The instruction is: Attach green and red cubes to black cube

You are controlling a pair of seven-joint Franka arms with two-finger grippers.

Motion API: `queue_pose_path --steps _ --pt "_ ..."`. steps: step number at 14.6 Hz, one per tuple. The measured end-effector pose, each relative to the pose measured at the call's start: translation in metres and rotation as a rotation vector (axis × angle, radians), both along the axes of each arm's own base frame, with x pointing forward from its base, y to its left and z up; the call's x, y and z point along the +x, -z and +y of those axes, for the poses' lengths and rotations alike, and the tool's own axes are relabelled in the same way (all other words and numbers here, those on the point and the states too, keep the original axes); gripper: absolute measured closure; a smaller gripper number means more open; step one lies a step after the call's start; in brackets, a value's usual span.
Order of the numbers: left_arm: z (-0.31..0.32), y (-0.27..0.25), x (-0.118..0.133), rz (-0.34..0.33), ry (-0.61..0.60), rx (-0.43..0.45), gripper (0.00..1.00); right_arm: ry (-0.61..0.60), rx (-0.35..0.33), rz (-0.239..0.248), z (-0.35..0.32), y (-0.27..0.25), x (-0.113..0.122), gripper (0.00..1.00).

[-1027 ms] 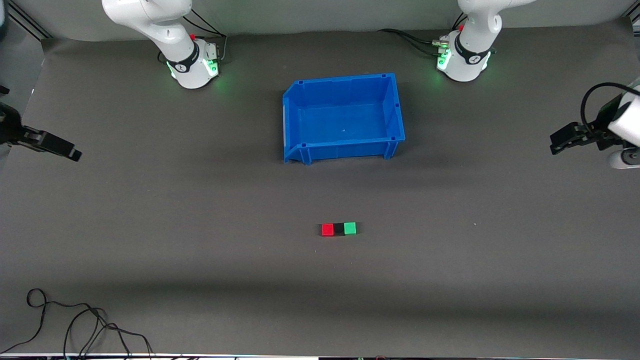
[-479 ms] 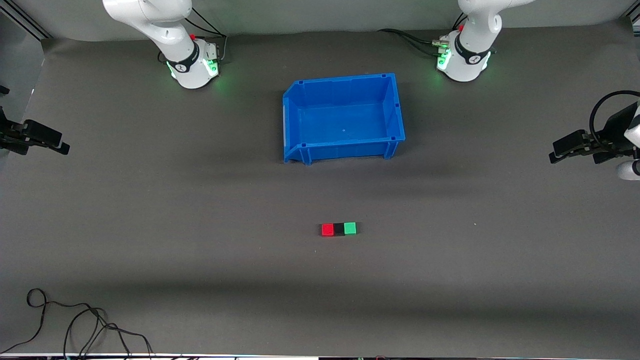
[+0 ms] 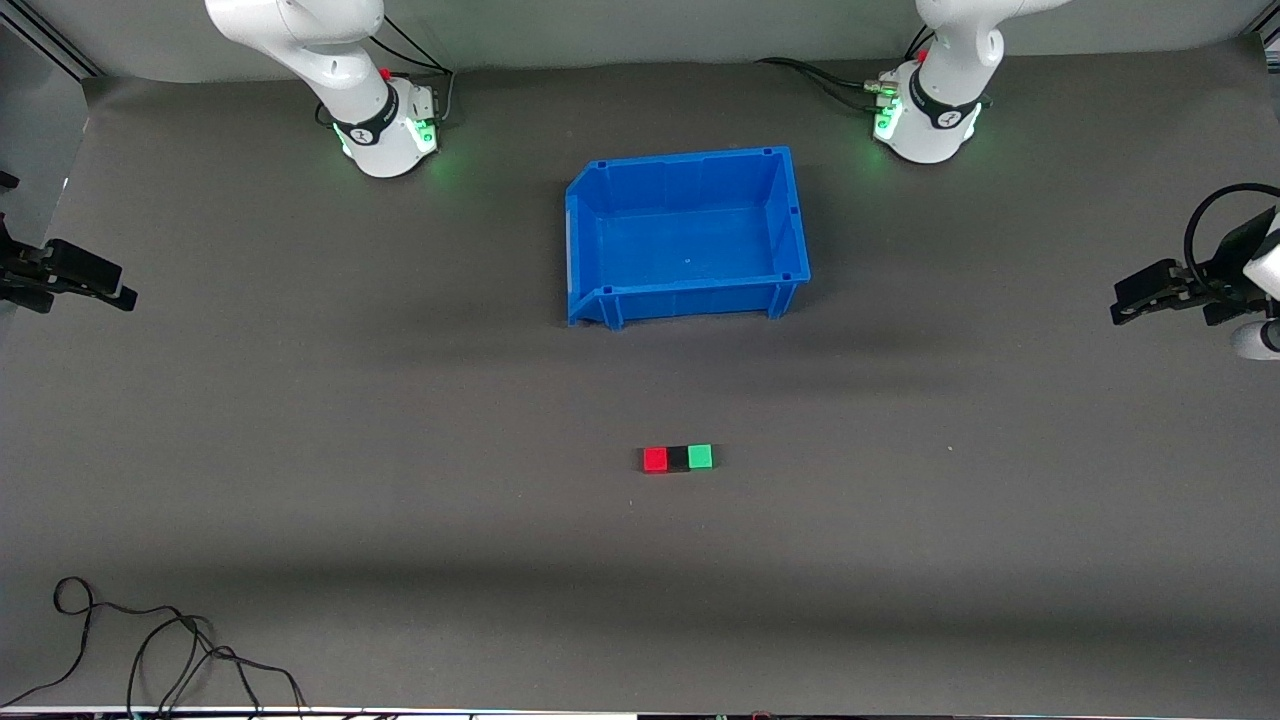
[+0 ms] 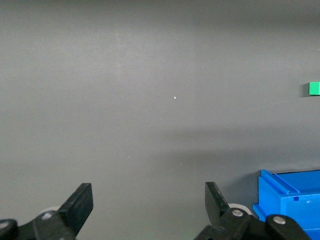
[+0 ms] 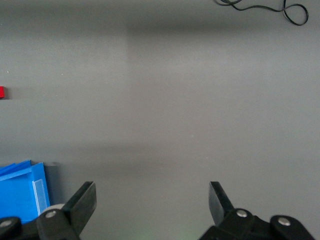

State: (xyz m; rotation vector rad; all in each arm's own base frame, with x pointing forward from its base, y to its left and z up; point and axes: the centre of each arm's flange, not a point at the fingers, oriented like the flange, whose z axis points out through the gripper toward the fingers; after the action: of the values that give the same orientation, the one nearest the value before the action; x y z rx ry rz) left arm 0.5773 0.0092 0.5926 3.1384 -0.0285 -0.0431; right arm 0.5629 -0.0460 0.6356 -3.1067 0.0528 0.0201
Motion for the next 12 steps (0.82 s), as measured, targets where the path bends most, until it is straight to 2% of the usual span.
queue_pose_path --steps 12 --pt "-0.0012 0.0011 -0.0015 0.014 0.003 0.005 0.00 -0.006 0.001 0.012 0.0003 0.0060 0.0007 0.00"
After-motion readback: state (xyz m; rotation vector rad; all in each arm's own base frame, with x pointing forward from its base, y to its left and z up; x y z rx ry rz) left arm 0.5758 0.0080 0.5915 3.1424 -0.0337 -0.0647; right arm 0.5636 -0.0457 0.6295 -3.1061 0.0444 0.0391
